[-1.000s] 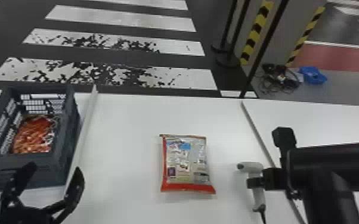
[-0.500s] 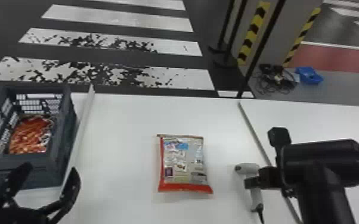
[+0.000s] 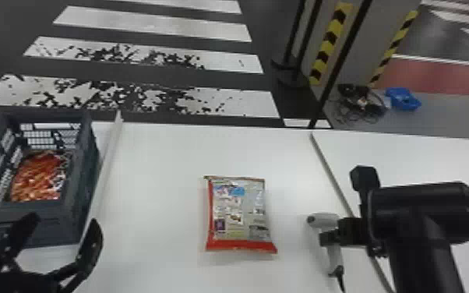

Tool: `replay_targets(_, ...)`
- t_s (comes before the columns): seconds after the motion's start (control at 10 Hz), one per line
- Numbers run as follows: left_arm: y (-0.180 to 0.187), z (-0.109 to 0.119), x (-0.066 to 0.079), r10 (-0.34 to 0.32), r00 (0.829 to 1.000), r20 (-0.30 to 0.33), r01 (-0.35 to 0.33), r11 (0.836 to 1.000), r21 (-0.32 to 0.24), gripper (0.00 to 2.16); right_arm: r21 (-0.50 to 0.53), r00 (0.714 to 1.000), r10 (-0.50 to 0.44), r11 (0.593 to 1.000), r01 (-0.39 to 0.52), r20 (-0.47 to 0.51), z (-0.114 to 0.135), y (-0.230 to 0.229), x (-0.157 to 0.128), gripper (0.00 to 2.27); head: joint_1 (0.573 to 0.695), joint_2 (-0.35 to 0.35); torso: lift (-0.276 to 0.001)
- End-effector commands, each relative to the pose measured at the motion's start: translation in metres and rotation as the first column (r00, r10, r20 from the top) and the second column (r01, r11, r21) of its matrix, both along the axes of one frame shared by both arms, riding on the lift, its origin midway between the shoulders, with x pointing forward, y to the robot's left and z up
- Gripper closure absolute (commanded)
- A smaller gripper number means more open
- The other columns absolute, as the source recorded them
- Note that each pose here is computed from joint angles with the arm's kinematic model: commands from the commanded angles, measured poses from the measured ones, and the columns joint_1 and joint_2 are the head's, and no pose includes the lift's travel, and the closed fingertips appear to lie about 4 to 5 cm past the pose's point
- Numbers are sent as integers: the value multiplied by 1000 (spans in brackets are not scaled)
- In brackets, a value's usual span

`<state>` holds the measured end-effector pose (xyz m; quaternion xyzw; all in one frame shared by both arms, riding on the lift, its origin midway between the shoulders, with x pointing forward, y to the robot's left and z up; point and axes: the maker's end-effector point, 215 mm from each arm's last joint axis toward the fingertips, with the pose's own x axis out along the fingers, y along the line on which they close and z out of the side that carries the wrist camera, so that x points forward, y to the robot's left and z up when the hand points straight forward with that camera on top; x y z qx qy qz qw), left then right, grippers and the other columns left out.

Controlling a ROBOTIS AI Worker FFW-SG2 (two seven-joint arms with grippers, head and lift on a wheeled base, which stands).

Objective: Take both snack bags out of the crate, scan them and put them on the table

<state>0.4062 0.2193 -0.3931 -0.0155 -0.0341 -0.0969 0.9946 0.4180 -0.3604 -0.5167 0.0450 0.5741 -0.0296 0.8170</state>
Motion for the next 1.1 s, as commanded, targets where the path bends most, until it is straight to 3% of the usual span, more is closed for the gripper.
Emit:
replay_targets(0.0,0,0,0,-1,1000,1,1,1000,1,80,-8,1000,-4,1000,4,-1,0,-2,0,552,695,-192,-94)
replay_targets(0.1,0,0,-1,0,1000,-1,0,1000,0,80,-11,1000,-7,1000,7,-1,0,-3,-1,56,695,-193,-94)
replay_targets(0.7,0,0,-1,0,1000,-1,0,1000,0,80,-9,1000,-20,1000,21,6,1,-3,1,16,695,-197,-94)
replay_targets(1.0,1,-1,0,1,1000,-2,-1,1000,0,80,5,997,-4,1000,4,82,25,7,12,19,695,-194,-94)
